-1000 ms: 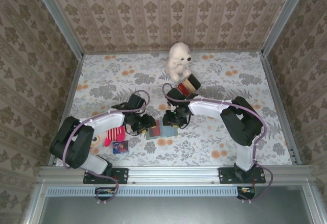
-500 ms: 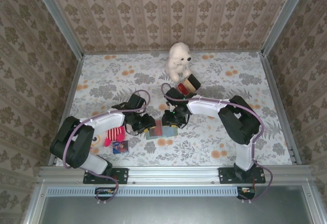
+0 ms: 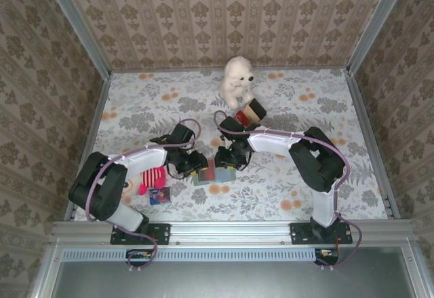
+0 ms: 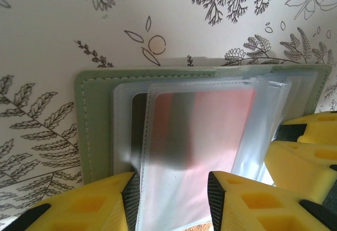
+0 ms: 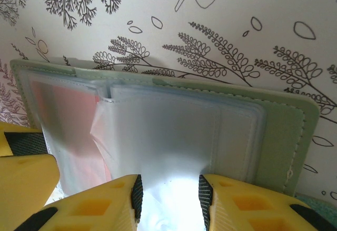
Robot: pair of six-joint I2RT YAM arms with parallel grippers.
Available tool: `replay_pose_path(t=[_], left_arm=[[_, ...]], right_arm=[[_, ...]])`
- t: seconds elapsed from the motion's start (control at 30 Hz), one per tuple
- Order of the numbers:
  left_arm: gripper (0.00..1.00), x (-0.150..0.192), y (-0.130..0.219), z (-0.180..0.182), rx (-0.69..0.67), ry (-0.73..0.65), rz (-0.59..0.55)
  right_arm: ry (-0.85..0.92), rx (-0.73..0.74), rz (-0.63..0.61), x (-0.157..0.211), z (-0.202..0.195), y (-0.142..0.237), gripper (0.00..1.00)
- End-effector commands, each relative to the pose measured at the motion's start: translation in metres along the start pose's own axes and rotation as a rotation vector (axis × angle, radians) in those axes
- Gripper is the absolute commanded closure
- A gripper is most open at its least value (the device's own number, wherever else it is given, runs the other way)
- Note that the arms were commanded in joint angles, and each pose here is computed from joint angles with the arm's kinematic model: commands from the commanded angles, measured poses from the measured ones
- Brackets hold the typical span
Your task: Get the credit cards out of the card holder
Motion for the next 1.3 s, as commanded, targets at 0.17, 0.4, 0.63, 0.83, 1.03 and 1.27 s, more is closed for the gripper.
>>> replay_pose_path(t=[0.17, 0.4, 0.63, 0.83, 1.03, 1.27], left_arm=[[0.57, 0.005, -0.01, 0.0, -0.003, -0.033, 0.052], [0.6, 0.002, -0.003, -0.02, 0.106, -0.088, 0.052], [0.61, 0.0, 0.011, -0.032, 0.2, -0.126, 0.011], [0.61, 0.002, 0.018, -0.04, 0.239, -0.146, 0.005], [0.61, 0.002, 0.02, -0.051, 0.273, -0.157, -0.002], [0.61, 0.005, 0.01, -0.075, 0.318, -0.189, 0.018]], right_arm=[[-0.014, 0.066, 0.078, 0.015, -0.018, -0.017, 0.63], [-0.013, 0.064, 0.074, 0.014, -0.017, -0.016, 0.63], [-0.006, 0.037, 0.043, 0.009, -0.007, -0.003, 0.63], [0.002, -0.004, -0.037, 0.0, 0.008, 0.025, 0.63], [-0.012, 0.01, -0.145, -0.006, 0.005, 0.053, 0.61], [-0.112, 0.03, -0.255, -0.012, -0.022, 0.076, 0.59]])
Point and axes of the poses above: each hand's point on the last joint's axis, 136 mm out from that joint toward the fingers, its own y axis back along the fingers, its own z axis along the line the jaws close on, x = y × z, the point moved 2 cm from there along y, back along the fingers, and after that the axes turned 1 degree about -y, right-handed, at the moved point
